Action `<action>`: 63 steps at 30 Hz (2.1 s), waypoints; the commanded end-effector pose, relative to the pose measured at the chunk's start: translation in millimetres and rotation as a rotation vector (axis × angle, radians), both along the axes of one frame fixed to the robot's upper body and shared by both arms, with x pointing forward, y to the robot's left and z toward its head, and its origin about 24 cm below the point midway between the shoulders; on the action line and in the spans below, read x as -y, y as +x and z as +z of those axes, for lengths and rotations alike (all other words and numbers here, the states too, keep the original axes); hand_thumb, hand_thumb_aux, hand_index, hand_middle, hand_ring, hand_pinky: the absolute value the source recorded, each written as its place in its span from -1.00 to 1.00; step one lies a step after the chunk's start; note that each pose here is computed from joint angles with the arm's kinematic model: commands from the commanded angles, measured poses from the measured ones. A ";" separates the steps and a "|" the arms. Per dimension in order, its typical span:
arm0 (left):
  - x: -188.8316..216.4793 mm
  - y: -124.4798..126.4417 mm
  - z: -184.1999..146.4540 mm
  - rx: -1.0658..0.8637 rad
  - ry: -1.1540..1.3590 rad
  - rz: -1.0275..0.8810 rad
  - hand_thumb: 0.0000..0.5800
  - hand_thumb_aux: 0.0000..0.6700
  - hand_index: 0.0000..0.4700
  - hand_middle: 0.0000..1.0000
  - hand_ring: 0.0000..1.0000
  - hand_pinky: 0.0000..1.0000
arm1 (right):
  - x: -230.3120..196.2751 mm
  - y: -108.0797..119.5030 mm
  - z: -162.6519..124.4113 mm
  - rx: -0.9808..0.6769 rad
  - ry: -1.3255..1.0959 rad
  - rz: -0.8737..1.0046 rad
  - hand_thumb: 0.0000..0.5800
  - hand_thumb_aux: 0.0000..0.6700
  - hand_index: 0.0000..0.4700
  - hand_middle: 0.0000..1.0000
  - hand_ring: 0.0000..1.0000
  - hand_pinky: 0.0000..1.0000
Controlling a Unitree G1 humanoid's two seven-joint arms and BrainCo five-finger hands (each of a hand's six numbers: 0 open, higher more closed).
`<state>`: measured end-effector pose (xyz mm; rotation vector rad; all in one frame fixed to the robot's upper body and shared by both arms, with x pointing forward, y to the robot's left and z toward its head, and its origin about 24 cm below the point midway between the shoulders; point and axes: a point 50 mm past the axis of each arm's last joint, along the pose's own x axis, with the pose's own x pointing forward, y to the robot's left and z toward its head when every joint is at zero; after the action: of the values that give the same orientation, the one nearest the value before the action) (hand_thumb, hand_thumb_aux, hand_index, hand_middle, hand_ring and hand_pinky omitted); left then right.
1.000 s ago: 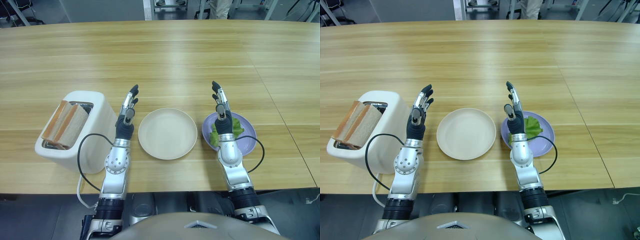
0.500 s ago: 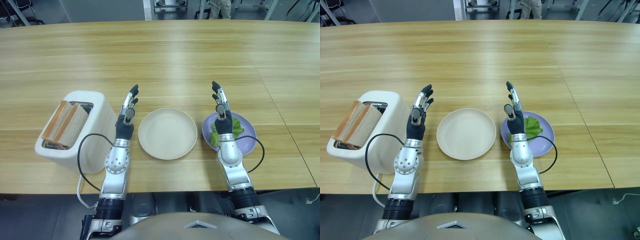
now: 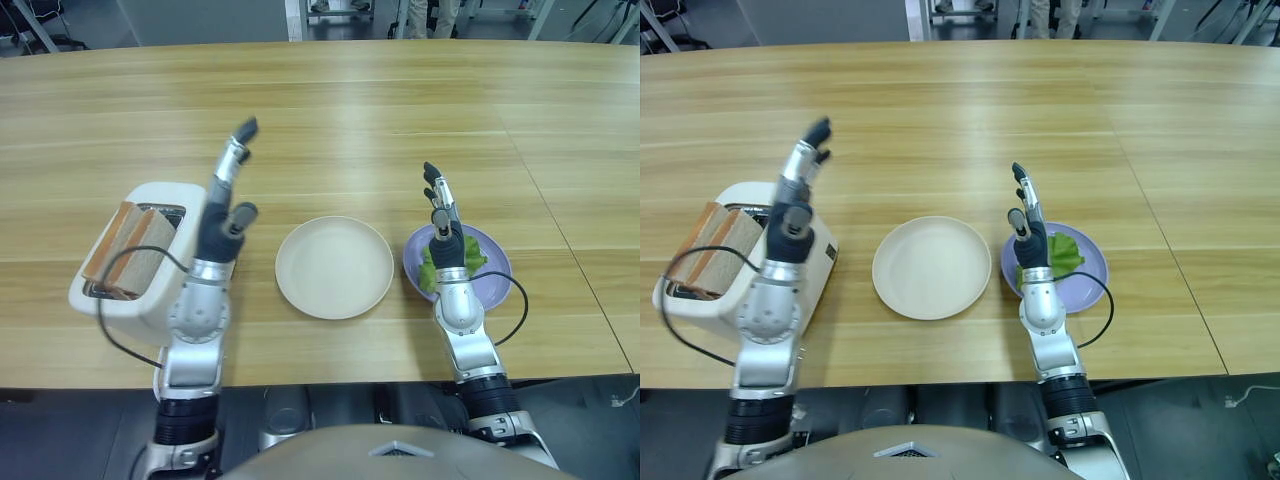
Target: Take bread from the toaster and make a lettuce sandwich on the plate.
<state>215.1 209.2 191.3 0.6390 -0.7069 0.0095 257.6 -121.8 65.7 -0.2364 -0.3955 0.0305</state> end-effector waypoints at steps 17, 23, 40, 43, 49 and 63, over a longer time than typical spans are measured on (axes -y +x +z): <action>-152.9 -27.6 3.5 -0.523 0.827 0.860 -1.00 -1.00 -1.00 -1.00 -1.00 -1.00 | 0.6 -0.7 -5.2 -0.024 0.004 -0.012 -1.00 -1.00 -1.00 -1.00 -1.00 -1.00; -161.7 -33.1 -32.2 -0.816 0.820 0.800 -1.00 -1.00 -1.00 -1.00 -1.00 -1.00 | -2.0 0.6 -5.6 -0.024 0.006 -0.005 -1.00 -1.00 -1.00 -1.00 -1.00 -1.00; -147.0 -25.5 -27.4 -0.794 0.989 0.765 -1.00 -1.00 -1.00 -1.00 -1.00 -1.00 | -1.8 0.4 -4.7 -0.024 0.003 -0.001 -1.00 -1.00 -1.00 -1.00 -1.00 -1.00; -140.1 -20.7 -22.9 -0.769 1.067 0.746 -1.00 -1.00 -1.00 -1.00 -1.00 -1.00 | -0.9 1.2 -4.6 -0.024 0.003 -0.004 -1.00 -1.00 -1.00 -1.00 -1.00 -1.00; -127.0 -12.8 -19.2 -0.735 1.204 0.691 -1.00 -1.00 -1.00 -1.00 -1.00 -1.00 | -1.0 2.1 -3.8 -0.022 0.005 -0.003 -1.00 -1.00 -1.00 -1.00 -1.00 -1.00; -116.2 -12.8 -39.4 -0.794 1.201 0.591 -0.60 -0.79 -0.79 -1.00 -1.00 -1.00 | -1.9 1.3 -3.7 -0.024 0.013 0.002 -1.00 -1.00 -1.00 -1.00 -1.00 -1.00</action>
<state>203.2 331.8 169.8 1.8705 0.3301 -0.0235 258.2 -119.3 62.7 -0.2270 -0.3830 0.0338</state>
